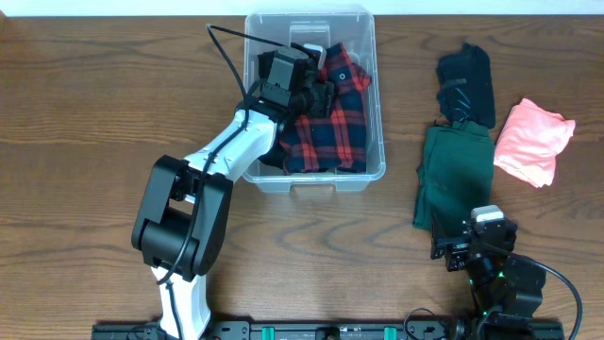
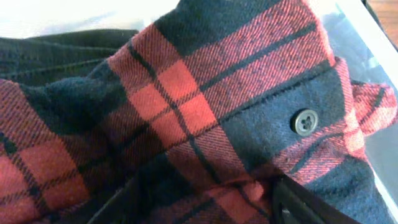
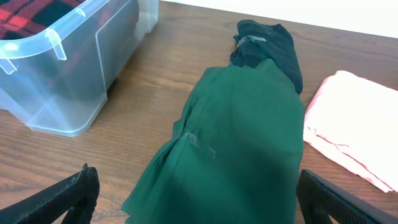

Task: Pack container
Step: 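Push and smooth the plaid shirt down inside the container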

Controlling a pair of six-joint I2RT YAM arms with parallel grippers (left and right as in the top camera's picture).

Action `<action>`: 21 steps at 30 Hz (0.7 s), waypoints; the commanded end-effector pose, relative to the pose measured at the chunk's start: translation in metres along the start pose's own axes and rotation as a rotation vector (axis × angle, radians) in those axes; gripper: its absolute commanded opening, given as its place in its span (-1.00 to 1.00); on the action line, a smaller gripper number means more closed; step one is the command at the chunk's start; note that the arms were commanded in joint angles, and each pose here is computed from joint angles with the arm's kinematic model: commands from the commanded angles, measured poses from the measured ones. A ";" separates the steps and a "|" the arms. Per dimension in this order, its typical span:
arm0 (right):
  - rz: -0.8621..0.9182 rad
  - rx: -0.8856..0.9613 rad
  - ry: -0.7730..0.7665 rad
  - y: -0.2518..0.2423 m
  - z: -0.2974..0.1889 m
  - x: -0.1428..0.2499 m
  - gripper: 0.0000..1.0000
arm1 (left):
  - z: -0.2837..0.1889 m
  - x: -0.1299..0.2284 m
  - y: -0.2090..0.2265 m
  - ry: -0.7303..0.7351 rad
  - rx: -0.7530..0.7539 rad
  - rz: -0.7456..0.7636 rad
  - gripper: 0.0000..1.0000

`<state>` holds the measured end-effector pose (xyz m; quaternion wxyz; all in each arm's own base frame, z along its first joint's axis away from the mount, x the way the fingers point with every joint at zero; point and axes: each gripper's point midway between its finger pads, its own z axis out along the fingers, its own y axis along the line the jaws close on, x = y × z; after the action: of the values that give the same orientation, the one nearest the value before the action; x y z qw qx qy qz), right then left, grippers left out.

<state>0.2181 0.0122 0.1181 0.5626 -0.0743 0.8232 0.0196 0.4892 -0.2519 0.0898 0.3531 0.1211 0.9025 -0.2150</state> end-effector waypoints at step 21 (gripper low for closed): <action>-0.003 -0.013 -0.001 0.003 0.000 0.001 0.98 | -0.090 0.046 0.001 0.243 -0.128 -0.117 0.34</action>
<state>0.2181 0.0122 0.1181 0.5626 -0.0743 0.8232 0.0196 0.4084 -0.2170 0.1458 0.2632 0.0839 0.9406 -0.1975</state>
